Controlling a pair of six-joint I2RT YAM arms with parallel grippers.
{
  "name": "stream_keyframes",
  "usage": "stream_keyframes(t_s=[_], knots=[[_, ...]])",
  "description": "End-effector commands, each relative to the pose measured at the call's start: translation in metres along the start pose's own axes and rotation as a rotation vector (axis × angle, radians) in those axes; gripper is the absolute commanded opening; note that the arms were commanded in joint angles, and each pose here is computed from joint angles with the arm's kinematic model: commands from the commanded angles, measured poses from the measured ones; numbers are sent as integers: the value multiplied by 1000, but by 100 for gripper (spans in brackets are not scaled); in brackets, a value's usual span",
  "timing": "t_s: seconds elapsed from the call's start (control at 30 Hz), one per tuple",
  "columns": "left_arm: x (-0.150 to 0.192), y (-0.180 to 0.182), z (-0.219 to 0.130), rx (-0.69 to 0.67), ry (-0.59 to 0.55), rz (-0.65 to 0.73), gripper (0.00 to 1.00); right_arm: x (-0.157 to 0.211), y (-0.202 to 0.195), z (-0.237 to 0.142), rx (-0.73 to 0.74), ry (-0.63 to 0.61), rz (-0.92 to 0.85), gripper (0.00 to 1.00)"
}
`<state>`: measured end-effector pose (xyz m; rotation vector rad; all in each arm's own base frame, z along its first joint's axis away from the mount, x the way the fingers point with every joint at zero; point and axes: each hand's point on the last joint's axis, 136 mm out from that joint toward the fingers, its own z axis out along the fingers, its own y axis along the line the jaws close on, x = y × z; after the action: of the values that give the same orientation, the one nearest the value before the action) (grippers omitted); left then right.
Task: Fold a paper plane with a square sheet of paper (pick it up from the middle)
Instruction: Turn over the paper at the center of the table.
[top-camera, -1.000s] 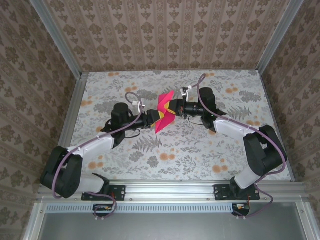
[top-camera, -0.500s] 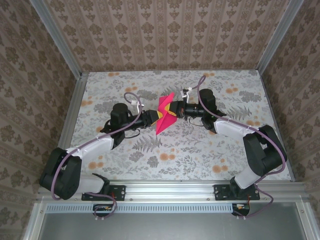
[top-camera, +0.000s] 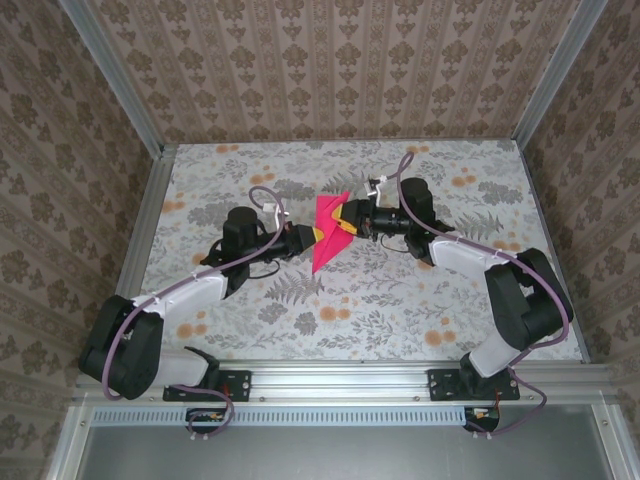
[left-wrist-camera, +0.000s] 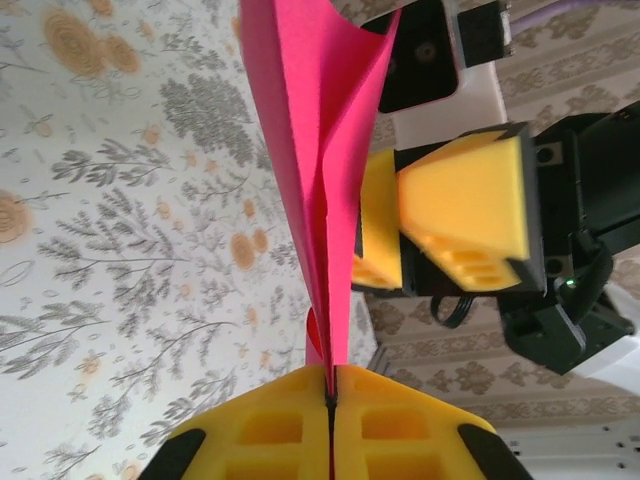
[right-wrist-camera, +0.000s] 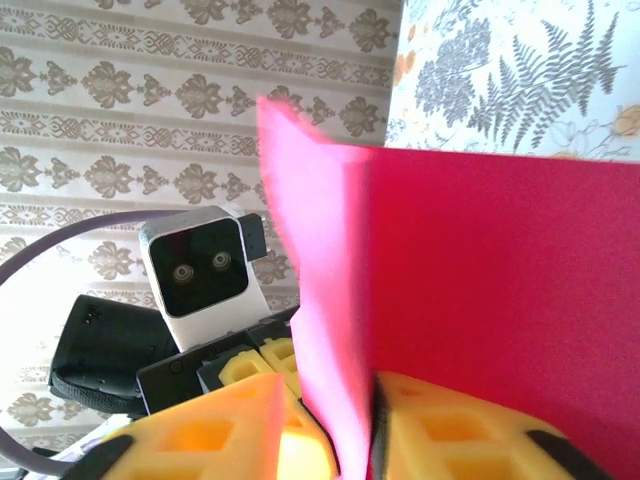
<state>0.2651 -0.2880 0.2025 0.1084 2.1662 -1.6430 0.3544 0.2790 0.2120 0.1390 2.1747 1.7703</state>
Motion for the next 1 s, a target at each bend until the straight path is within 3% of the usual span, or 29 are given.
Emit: stream_keyframes(t_s=[0.0,0.1,0.27,0.43,0.67,0.8,0.97], knots=[[-4,-3,-4,-44,-3,72,4,0,-10,-15,46,-23,-7,39],[1,12,-9,-158,31,110,3,-2,-24,-32,148,-73,-38,53],[-4,54,-46,-565,65,241,3,-4,-49,-73,430,-197,-152,72],[-17,82,-91,-992,105,386,3,-4,-62,-106,607,-281,-215,77],[-38,103,-116,-1467,164,573,3,-2,-74,-119,668,-319,-205,78],[-39,115,-101,-1569,204,624,3,-1,-78,-122,689,-328,-196,78],[-23,137,-61,-1543,258,617,7,0,-83,-129,721,-348,-187,78]])
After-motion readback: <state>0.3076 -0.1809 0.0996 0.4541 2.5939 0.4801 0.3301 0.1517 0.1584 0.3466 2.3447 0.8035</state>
